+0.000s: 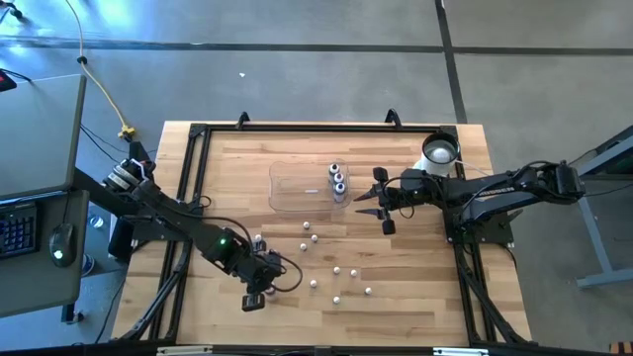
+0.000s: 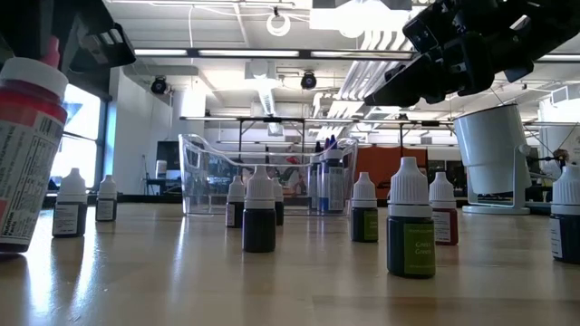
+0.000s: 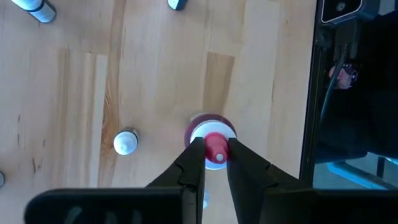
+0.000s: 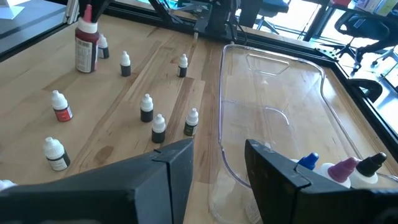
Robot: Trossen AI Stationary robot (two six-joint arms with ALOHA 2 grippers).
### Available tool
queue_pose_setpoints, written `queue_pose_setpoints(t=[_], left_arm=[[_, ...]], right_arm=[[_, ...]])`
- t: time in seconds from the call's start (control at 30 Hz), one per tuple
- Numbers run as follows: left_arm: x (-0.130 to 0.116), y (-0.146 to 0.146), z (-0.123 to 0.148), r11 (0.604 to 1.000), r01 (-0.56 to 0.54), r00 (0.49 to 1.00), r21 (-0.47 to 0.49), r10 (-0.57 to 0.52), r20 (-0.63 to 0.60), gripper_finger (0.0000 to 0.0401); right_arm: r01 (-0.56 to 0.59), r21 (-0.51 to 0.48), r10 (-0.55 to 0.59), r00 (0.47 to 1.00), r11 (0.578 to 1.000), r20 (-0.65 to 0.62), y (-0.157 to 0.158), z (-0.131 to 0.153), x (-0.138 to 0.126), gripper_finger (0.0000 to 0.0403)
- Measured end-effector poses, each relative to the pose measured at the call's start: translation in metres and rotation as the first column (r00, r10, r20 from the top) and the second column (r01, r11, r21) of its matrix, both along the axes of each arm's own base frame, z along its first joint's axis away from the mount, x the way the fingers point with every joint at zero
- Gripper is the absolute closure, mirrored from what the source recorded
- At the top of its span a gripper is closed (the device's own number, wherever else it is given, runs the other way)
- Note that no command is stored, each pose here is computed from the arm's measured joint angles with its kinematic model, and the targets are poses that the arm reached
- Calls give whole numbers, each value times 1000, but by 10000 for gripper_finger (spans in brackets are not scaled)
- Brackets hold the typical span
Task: Pick & Place food coloring
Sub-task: Put the large pink food coloring bottle into the transparent bin
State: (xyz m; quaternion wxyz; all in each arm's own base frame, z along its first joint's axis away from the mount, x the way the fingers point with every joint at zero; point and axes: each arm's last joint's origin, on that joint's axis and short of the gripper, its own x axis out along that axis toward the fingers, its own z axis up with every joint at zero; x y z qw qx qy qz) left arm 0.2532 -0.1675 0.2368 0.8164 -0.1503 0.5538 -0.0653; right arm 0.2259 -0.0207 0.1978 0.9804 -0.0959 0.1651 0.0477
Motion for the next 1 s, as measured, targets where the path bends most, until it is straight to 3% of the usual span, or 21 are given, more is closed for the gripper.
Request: queue_pose_setpoints(t=[0.2,0.4,0.63,1.0], left_arm=[[1,0,0,1000,21,1000,8,-21,19,354],[2,-1,3,999,43,999,19,-43,32,383],[5,-2,14,998,34,998,44,-36,46,381],[14,19,23,976,-42,995,213,21,98,378]], right_arm=[[0,0,0,1000,1000,0,0,0,0,265],[0,0,0,1000,1000,0,0,0,0,265],[0,0,0,1000,1000,0,0,0,0,265],[0,-1,0,1000,1000,10,0,1,0,265]])
